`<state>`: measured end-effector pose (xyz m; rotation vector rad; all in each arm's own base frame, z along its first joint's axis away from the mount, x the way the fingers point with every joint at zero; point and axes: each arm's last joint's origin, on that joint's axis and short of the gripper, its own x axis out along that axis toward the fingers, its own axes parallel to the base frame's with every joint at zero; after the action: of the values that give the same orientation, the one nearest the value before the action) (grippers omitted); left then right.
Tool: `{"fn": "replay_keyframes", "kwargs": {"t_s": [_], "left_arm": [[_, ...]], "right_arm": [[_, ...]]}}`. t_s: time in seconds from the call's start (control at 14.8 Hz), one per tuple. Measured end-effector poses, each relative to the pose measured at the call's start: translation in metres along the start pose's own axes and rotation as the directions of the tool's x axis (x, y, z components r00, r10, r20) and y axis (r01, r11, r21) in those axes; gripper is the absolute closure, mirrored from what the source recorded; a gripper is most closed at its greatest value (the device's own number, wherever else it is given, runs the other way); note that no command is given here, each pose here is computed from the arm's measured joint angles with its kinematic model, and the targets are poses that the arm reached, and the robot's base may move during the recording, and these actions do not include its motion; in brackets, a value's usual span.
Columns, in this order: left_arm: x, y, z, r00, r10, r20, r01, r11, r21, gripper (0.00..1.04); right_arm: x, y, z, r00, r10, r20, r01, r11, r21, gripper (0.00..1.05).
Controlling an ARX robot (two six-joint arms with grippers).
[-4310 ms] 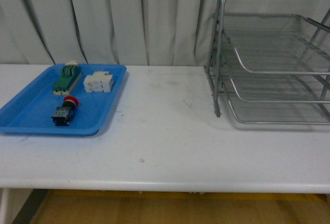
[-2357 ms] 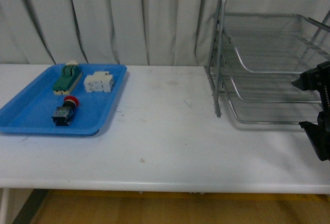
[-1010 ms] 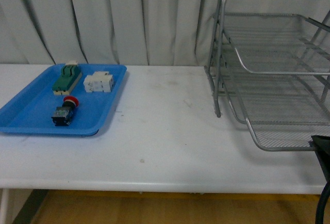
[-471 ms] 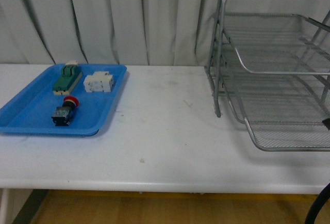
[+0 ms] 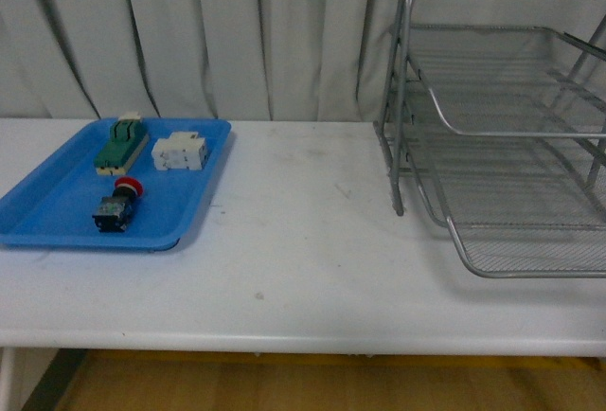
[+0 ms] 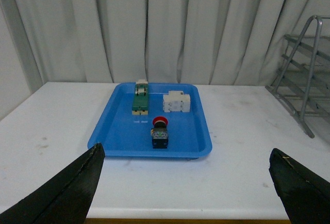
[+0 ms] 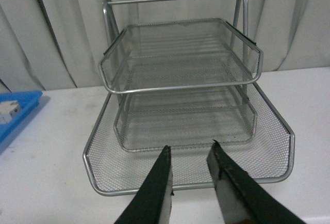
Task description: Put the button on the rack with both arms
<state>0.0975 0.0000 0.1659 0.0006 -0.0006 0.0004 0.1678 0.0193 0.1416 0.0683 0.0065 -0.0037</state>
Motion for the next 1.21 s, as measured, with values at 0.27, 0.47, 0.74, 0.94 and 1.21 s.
{"fn": "replay_keyframes", "kwargs": {"t_s": [0.27,0.47,0.74,0.94,1.21], "left_arm": [[0.000,0.000,0.000,1.000,0.000,0.000,0.000,1.000,0.000,0.07],[0.000,0.000,0.000,1.000,0.000,-0.001,0.000,1.000,0.000,0.07],[0.000,0.000,0.000,1.000,0.000,0.000,0.000,1.000,0.000,0.07],[0.000,0.000,0.000,1.000,0.000,-0.001,0.000,1.000,0.000,0.07],[0.000,0.000,0.000,1.000,0.000,-0.001,0.000,1.000,0.000,0.07]], "right_arm": [[-0.017,-0.015,0.020,1.000,0.010,0.026,-0.009,0.998,-0.061,1.03],[-0.034,-0.018,0.026,1.000,-0.004,0.009,0.005,0.998,-0.062,1.03],[-0.046,-0.018,0.029,1.000,-0.003,0.018,0.004,0.998,-0.062,1.03],[-0.052,-0.018,0.029,1.000,-0.003,0.017,0.004,0.998,-0.062,1.03],[-0.057,-0.018,0.029,1.000,-0.003,0.019,0.004,0.998,-0.062,1.03]]}}
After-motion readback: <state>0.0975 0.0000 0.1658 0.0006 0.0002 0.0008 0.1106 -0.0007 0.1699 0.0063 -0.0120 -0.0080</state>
